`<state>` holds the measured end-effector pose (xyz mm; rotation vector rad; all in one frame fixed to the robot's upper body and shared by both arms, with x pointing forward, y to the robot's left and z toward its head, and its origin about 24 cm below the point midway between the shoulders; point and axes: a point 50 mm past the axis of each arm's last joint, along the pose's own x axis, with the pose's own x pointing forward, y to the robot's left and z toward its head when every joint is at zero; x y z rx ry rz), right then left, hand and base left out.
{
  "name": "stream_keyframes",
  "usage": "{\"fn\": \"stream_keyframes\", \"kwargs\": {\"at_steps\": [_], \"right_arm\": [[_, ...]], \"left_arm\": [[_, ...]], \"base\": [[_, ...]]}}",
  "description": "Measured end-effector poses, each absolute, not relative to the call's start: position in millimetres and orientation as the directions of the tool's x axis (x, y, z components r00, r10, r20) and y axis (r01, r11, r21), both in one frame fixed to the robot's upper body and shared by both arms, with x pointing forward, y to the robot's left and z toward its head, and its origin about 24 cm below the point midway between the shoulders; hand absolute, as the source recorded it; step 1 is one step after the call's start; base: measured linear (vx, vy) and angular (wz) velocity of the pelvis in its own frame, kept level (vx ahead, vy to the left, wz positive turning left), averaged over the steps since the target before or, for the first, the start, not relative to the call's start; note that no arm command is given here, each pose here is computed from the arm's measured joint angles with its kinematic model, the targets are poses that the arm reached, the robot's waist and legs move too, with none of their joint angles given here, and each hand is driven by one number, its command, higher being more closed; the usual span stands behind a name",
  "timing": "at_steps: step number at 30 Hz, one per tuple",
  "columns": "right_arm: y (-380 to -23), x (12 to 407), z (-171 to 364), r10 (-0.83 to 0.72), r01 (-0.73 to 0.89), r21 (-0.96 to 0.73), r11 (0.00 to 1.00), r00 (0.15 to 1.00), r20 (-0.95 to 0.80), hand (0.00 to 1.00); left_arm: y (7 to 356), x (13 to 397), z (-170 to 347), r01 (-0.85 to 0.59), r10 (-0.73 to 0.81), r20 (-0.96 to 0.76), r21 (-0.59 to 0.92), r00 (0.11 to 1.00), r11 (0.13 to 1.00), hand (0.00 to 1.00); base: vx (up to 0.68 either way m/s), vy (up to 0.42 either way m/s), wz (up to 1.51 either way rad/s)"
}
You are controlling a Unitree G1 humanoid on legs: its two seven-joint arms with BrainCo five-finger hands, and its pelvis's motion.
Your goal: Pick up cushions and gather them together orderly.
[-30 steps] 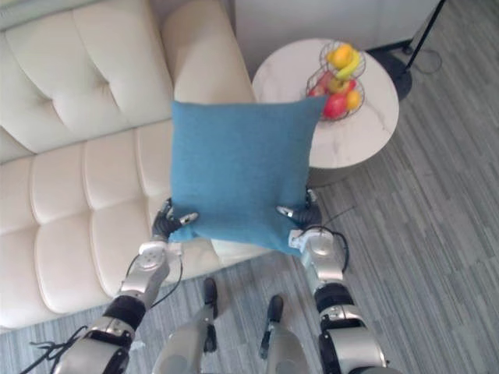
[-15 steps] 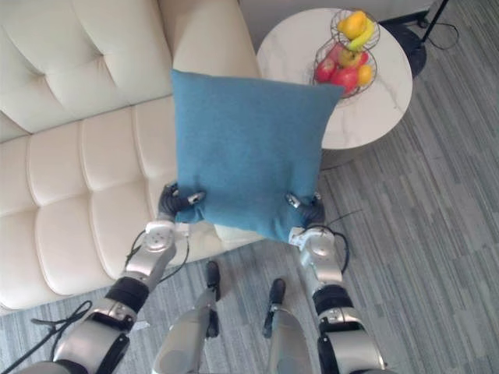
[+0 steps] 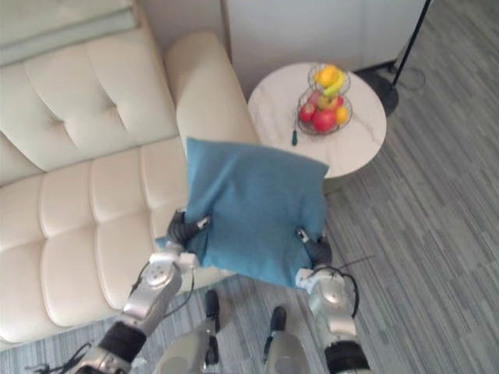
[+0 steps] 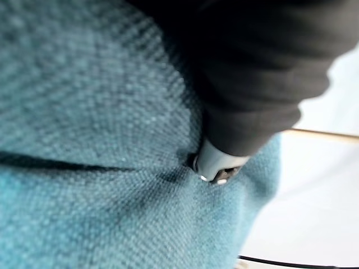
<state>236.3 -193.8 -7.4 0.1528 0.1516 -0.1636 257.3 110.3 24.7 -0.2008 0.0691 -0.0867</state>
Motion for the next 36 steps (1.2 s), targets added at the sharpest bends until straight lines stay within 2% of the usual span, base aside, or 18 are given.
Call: {"fn": "stream_keyframes", "kwargs": {"at_steps": [4, 11, 18, 25, 29, 36], "right_arm": [[-191.0, 209.5, -4.9, -0.144, 0.165, 0.139, 0.976, 0.978, -0.148, 1.00], [-182.4, 191.9, 2.2, -0.131, 0.146, 0.147, 0.978, 0.985, -0.110, 1.00], [-182.0, 190.0, 2.4, -0.131, 0.146, 0.145, 0.979, 0.985, -0.109, 1.00], [-199.5, 201.3, 13.5, -0.206, 0.209, 0.071, 0.975, 0.977, -0.055, 1.00], [-203.4, 203.4, 0.1, -0.261, 0.271, 0.086, 0.959, 0.959, -0.110, 1.00], [-194.8, 203.3, -24.9, -0.258, 0.285, 0.097, 0.954, 0.940, -0.225, 1.00]], "left_arm": [[111.2, 225.6, 27.2, 0.099, -0.114, -0.041, -0.264, 0.993, 0.959, 1.00], [116.4, 203.0, 25.0, 0.075, -0.093, -0.045, -0.298, 0.995, 0.951, 1.00], [116.4, 201.1, 23.0, 0.070, -0.093, -0.057, -0.319, 0.994, 0.945, 1.00], [96.9, 202.0, 12.2, 0.055, -0.106, -0.106, -0.399, 0.989, 0.915, 1.00], [92.5, 214.7, 9.9, 0.112, -0.166, -0.110, -0.381, 0.980, 0.918, 1.00], [100.8, 211.1, -3.1, 0.106, -0.169, -0.166, -0.335, 0.971, 0.936, 1.00]], "base": [[-0.02, 0.005, 0.10], [-0.03, -0.002, 0.10], [-0.08, -0.002, 0.47], [0.00, 0.175, 0.57], [0.09, 0.335, 0.37], [0.07, 0.350, -0.06]]}}
